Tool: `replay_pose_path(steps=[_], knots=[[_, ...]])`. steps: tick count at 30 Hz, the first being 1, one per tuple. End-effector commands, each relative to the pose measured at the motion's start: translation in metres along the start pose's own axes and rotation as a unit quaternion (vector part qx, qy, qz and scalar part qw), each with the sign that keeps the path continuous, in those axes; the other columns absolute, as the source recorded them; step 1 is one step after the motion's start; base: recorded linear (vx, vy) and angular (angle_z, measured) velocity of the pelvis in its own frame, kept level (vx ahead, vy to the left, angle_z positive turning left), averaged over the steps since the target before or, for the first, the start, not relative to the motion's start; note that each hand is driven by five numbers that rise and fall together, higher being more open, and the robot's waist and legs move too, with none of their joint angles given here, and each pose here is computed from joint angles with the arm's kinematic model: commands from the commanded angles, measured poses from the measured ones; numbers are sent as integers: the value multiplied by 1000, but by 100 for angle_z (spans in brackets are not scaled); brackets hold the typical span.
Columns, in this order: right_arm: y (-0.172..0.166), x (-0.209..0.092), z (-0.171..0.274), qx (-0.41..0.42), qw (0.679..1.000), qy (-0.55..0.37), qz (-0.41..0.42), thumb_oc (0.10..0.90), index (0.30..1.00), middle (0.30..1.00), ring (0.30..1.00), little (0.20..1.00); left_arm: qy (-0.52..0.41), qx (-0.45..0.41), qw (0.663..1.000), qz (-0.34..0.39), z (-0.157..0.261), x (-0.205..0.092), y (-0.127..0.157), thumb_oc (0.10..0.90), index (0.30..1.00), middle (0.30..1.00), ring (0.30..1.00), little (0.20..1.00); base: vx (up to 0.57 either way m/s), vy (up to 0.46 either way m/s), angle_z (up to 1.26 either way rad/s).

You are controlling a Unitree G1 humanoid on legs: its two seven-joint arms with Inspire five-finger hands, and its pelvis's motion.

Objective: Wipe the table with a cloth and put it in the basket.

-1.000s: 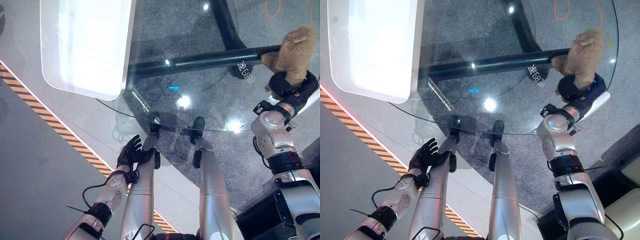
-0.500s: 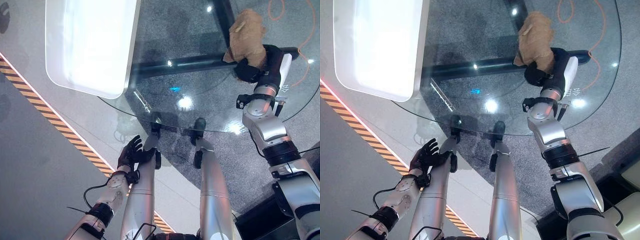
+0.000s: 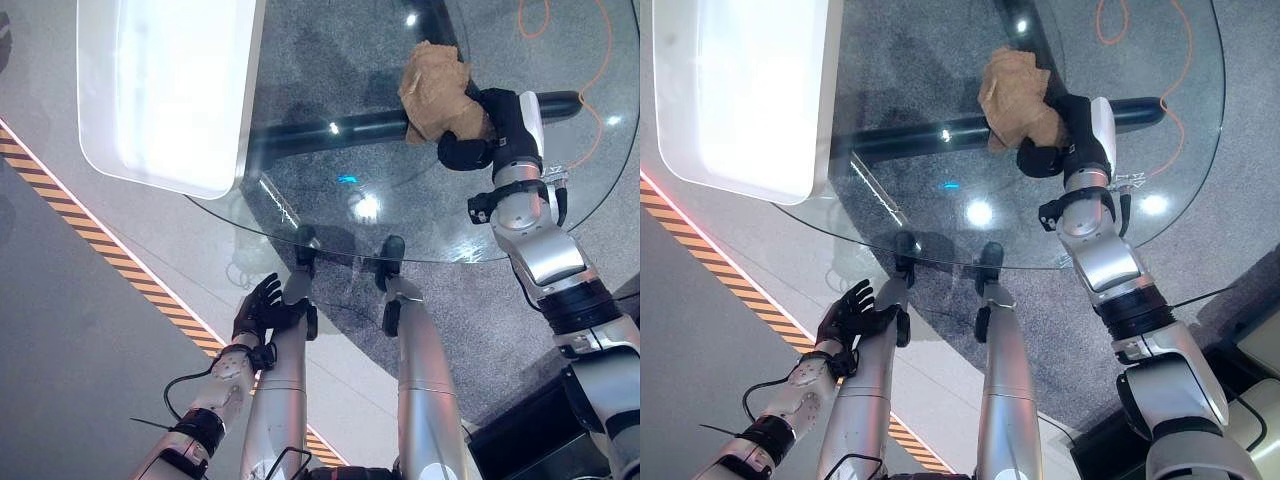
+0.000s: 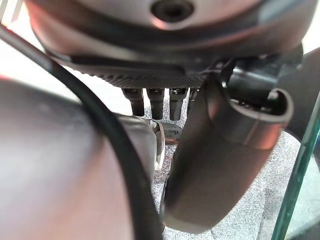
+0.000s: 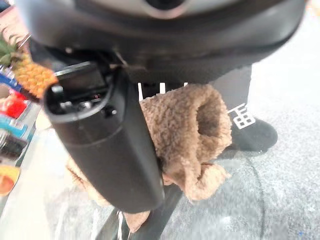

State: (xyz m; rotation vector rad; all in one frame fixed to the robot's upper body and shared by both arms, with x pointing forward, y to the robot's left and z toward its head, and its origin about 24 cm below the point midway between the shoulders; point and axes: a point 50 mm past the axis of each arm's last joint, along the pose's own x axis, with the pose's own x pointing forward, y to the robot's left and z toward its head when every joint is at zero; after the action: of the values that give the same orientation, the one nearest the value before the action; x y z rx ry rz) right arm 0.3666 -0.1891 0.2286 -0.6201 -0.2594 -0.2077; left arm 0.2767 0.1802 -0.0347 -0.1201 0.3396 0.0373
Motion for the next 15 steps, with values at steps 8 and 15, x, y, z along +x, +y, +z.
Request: replay_pose_path(steps=[8, 15], knots=[[89, -57, 43, 52, 956, -142, 250, 100, 300, 300, 300, 200, 50, -2, 998, -30, -35, -22, -16, 800, 900, 900, 900, 900, 5, 3, 3], [99, -62, 49, 75, 950, -148, 263, 100, 300, 300, 300, 200, 52, 2, 998, -39, -34, -20, -22, 800, 900, 900, 900, 900, 9, -2, 8]])
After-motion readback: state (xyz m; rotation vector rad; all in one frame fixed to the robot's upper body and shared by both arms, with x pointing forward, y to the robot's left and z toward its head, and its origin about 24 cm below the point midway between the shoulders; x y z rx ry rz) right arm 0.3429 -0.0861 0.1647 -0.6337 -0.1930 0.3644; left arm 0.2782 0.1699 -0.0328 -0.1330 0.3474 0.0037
